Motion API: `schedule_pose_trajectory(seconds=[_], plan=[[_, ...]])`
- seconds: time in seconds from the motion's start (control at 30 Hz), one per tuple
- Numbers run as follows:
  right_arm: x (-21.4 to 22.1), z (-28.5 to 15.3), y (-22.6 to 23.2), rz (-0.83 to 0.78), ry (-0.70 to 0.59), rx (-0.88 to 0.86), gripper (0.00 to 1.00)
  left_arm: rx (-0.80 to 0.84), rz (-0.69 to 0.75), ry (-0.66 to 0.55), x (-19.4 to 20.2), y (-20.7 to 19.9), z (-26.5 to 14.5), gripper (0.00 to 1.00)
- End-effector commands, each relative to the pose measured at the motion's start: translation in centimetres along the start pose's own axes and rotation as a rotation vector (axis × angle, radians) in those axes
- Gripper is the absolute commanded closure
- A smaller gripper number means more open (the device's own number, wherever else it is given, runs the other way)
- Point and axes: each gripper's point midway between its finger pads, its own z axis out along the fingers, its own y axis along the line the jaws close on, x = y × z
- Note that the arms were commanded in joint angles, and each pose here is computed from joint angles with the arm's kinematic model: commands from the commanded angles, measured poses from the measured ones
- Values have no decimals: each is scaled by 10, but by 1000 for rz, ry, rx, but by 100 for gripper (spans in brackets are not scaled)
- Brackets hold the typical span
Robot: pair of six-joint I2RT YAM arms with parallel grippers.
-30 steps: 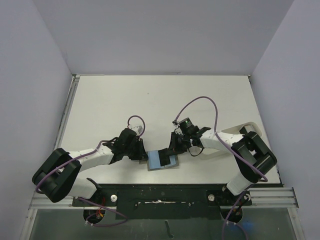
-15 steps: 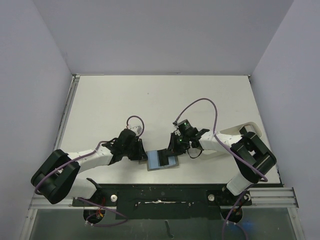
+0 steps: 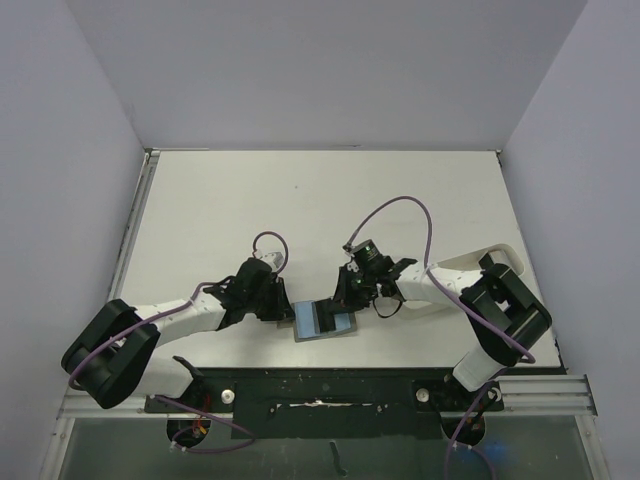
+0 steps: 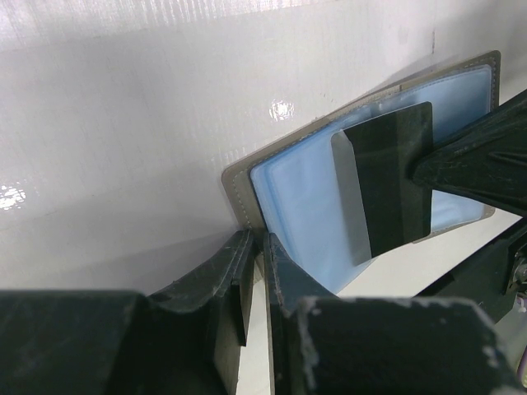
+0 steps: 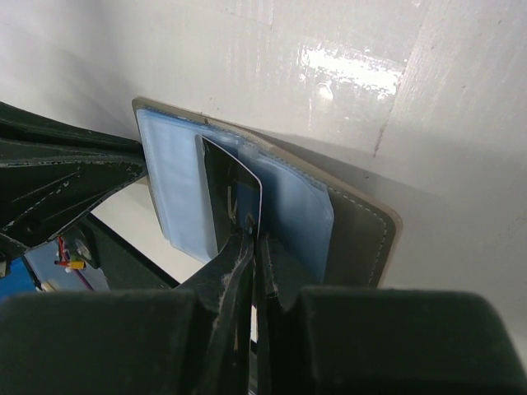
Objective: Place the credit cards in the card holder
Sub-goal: Insert the credit card into the card holder.
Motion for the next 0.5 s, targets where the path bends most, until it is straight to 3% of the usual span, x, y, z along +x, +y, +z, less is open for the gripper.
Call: schedule_pose_trajectory(seconds=[0.0, 0.23, 0.37, 0.47], plan=[[-3, 0, -7, -32, -14, 58, 100, -57, 3, 4, 6, 14, -1, 89], [-2, 3, -2, -48, -1, 54, 98, -50, 2, 5, 5, 11, 0, 89], [-6, 2, 4, -53, -4, 41, 79, -50, 13, 2, 4, 12, 0, 89], [-13, -6, -3, -38, -36, 64, 72, -52, 15, 4, 5, 12, -1, 89]])
